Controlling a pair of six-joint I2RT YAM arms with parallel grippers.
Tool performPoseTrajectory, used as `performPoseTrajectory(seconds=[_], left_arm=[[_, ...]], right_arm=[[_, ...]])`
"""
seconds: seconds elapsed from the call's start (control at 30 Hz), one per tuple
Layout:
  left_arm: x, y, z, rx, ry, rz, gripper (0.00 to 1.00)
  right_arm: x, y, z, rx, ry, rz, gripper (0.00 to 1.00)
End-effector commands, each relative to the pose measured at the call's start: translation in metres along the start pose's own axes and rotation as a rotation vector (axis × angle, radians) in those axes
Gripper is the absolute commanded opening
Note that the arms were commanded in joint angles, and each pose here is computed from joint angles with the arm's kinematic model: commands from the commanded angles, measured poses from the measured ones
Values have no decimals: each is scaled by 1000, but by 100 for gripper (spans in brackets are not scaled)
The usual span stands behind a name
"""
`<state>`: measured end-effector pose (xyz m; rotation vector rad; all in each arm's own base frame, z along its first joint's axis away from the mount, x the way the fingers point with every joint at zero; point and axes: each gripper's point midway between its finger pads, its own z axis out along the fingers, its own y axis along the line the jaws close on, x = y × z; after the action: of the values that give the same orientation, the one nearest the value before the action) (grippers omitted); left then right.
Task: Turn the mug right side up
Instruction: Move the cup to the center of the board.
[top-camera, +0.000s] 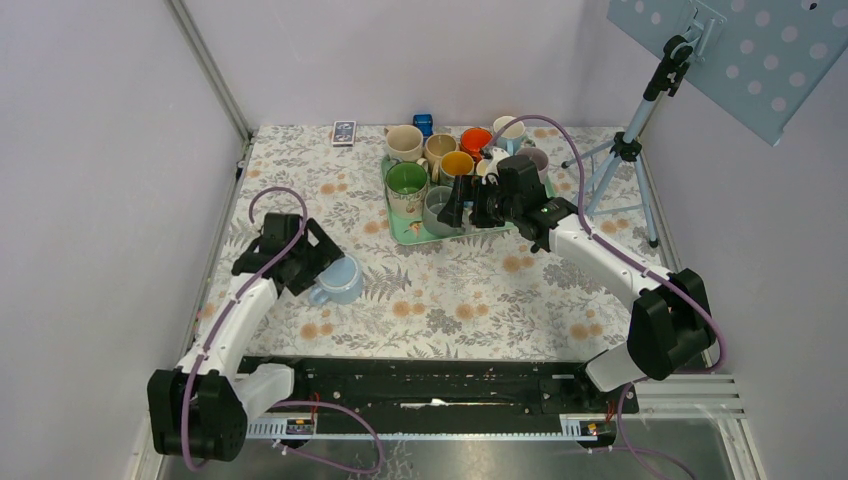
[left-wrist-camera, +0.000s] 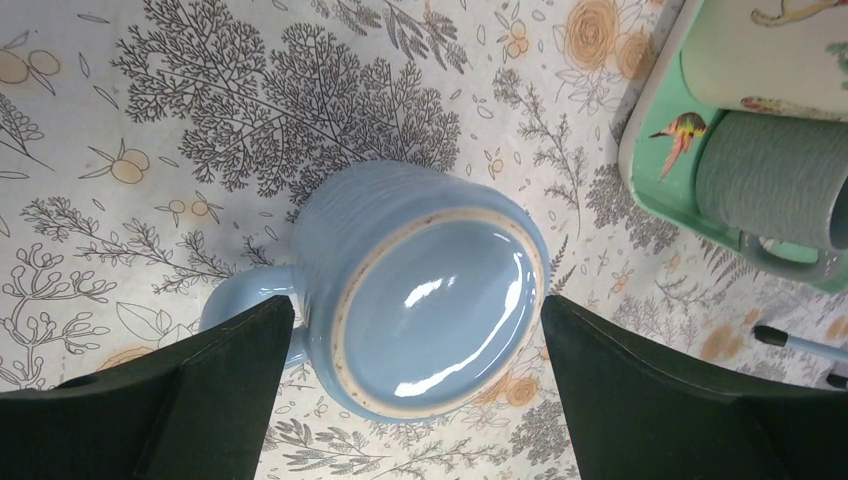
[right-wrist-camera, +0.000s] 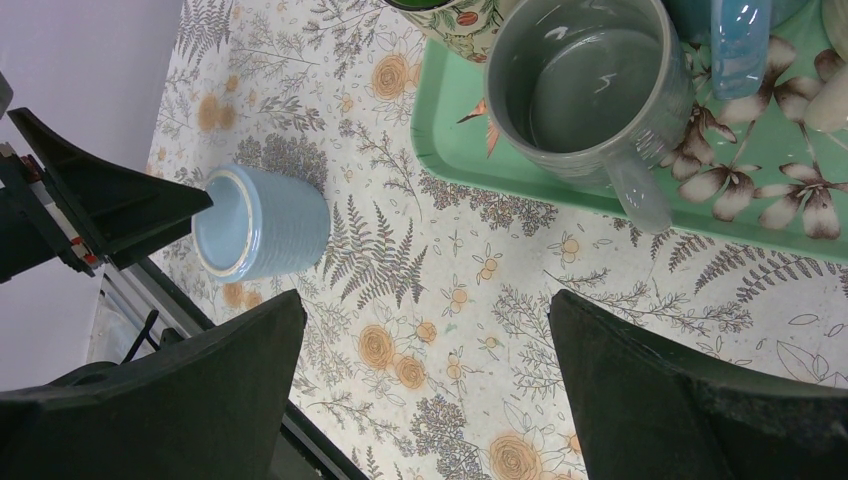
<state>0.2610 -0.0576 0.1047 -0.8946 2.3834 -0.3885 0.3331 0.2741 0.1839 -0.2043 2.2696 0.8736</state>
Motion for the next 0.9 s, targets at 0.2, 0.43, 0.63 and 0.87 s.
performPoseTrajectory(seconds=[0.2, 0.43, 0.63, 0.87], left_arm=[[25, -4, -4, 50, 64, 75, 99], [39, -11, -8, 68, 87, 99, 99], [54, -18, -10, 75, 122, 162, 99], [75, -31, -11, 84, 152, 236, 99]], right_arm=[[-9, 14, -13, -28, -41, -34, 100], [-10, 16, -19, -25, -56, -31, 100], [-8, 17, -21, -23, -59, -33, 100], [-11, 19, -27, -24, -88, -27, 100]])
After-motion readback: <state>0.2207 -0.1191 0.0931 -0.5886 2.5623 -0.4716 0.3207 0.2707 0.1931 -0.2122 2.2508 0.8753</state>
